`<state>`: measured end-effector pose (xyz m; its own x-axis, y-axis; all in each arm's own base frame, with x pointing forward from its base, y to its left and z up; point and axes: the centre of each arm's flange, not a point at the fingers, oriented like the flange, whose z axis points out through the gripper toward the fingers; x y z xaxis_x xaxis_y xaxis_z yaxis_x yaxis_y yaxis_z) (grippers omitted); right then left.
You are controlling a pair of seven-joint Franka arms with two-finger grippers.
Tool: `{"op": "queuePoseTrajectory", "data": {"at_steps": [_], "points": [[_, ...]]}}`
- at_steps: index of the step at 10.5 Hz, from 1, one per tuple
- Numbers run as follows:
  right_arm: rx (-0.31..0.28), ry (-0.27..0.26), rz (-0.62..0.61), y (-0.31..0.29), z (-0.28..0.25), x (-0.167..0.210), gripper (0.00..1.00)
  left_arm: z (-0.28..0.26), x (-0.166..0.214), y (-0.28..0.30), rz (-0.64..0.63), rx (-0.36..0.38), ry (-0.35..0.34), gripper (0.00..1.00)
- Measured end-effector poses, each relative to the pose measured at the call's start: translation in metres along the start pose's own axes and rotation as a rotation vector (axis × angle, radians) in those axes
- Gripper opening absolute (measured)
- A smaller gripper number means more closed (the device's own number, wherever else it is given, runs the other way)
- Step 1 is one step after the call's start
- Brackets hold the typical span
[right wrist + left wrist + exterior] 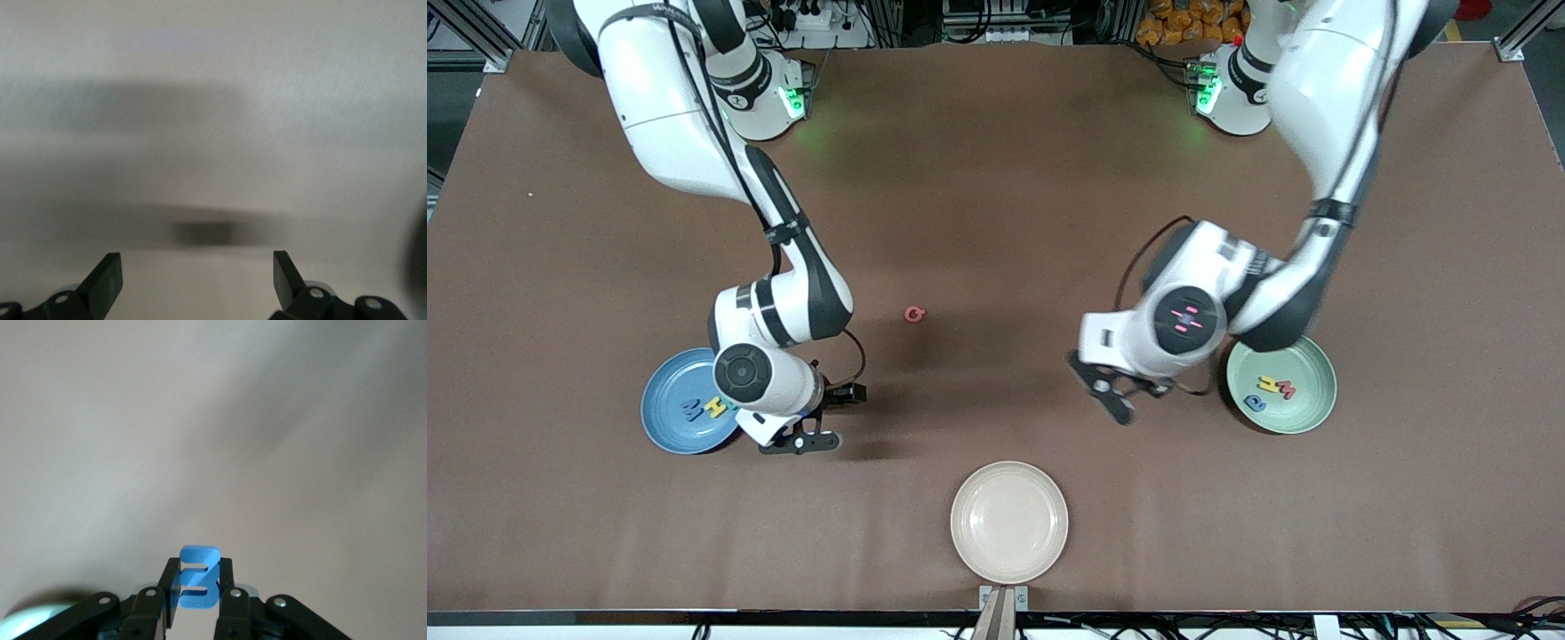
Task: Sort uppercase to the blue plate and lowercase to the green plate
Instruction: 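Release the E on the green plate while the right gripper reaches Q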
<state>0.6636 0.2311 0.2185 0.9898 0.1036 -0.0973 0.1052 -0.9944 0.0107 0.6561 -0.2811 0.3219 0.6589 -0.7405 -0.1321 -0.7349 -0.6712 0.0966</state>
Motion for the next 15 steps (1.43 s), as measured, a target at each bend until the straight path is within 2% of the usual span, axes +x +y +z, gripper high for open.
{"op": "queuePoseTrajectory", "data": {"at_steps": [2,5,7,9,10,12,13,15], "points": [[-0.048,0.027,-0.126,-0.027,-0.023,-0.016,1.00,0.018,-0.055,-0.080,-0.127,-0.042,-0.038,0.27],[-0.056,0.044,-0.376,-0.072,-0.042,-0.034,1.00,0.052,-0.129,-0.157,-0.272,-0.108,-0.081,0.27],[-0.067,0.045,-0.576,-0.113,-0.051,-0.052,1.00,0.075,-0.164,-0.180,-0.331,-0.155,-0.108,0.27],[-0.077,0.047,-0.814,-0.156,-0.063,-0.074,1.00,0.095,-0.179,-0.188,-0.357,-0.187,-0.131,0.28],[-0.087,0.043,-0.932,-0.176,-0.063,-0.086,1.00,0.101,-0.183,-0.192,-0.365,-0.193,-0.131,0.35],[-0.113,0.001,-1.163,-0.189,-0.049,-0.105,1.00,0.095,-0.181,-0.194,-0.366,-0.182,-0.113,0.68],[-0.117,-0.015,-1.268,-0.182,-0.037,-0.110,1.00,0.085,-0.179,-0.193,-0.364,-0.170,-0.100,0.80],[-0.122,-0.013,-1.459,-0.153,-0.011,-0.111,1.00,0.049,-0.179,-0.193,-0.364,-0.129,-0.063,1.00]]}}
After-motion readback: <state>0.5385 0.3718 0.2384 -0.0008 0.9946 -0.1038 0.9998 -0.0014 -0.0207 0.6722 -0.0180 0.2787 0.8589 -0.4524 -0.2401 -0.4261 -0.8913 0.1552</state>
